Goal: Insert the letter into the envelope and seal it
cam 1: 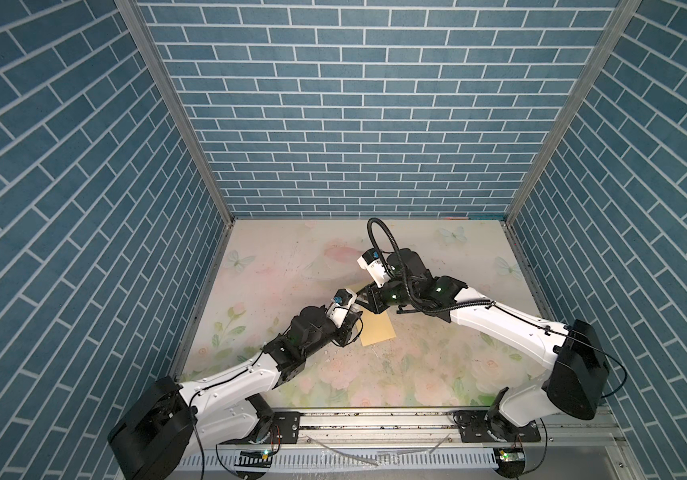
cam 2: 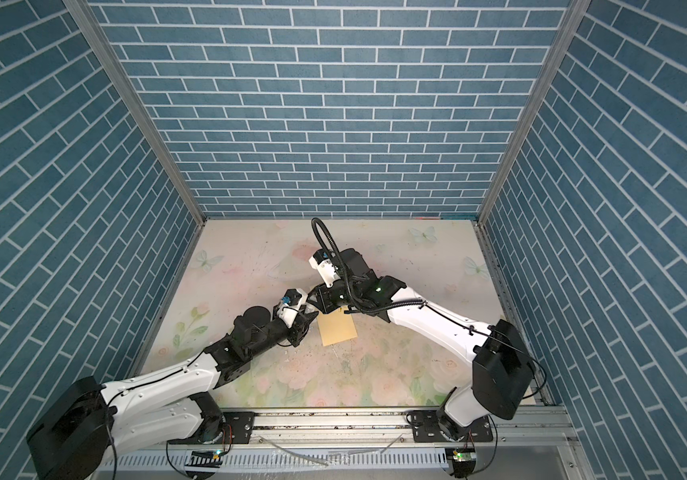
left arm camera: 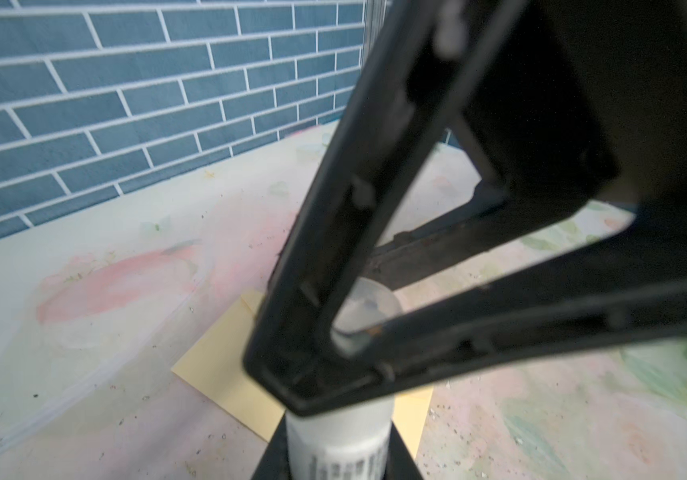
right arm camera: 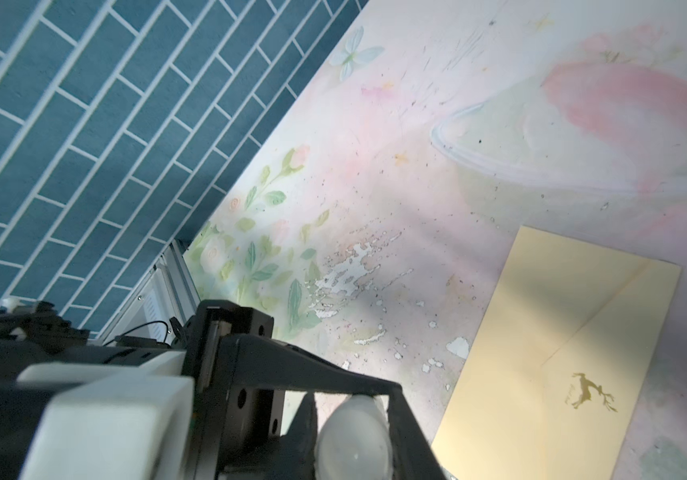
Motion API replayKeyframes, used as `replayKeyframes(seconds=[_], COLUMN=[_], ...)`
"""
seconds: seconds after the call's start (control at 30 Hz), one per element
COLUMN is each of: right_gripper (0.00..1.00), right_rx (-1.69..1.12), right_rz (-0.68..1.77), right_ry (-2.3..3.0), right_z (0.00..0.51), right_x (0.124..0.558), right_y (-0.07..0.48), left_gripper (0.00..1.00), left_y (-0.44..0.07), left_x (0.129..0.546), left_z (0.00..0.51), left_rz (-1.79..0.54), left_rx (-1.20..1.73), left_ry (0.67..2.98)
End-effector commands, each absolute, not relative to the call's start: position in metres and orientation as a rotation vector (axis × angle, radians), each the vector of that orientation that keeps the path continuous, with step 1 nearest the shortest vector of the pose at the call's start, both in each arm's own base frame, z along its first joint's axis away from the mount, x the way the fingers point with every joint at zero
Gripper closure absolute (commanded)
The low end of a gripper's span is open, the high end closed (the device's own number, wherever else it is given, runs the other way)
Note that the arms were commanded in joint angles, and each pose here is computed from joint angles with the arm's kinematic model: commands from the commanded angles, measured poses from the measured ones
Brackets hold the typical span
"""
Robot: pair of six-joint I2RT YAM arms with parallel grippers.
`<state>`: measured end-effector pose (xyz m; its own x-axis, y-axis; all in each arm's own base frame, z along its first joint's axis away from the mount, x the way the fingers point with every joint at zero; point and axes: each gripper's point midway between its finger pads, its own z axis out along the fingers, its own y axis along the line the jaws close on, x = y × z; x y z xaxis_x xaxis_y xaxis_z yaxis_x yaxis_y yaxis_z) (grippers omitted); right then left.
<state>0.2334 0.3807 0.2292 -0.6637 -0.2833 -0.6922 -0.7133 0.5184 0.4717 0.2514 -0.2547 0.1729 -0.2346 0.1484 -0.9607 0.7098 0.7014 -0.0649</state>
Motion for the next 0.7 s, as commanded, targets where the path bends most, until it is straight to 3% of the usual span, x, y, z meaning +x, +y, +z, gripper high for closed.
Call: replayKeyframes(seconds=[0.0,0.13,0.27,0.67], right_gripper=[0.6,0.46,0.28,0.25], right_rx=[-0.745,-0.704,-0.725,-1.071], right_rz=[0.996,0.937,0.959,1.196], right_ry=[2.041,1.856,1.797,1.69], right_z=[0.295,0.331,0.333,0.316], right_x=[0.244,0.246,0.232,0.178], right_y=[0.361,0.335,0.32,0.336], left_gripper=[1.0,1.0,1.0,1.0], left_y=[-0.252,-0.246,-0.254,-0.304], left_x=[0.264,0.265,0.26,0.213], left_z=[0.229,0.224,0.228,0.269], left_rz=[-0.643,-0.66,-0.737,-1.148], left_rx=[0.531,0.461,0.461,0.712], left_ry=[1.656,1.748,1.778,1.564])
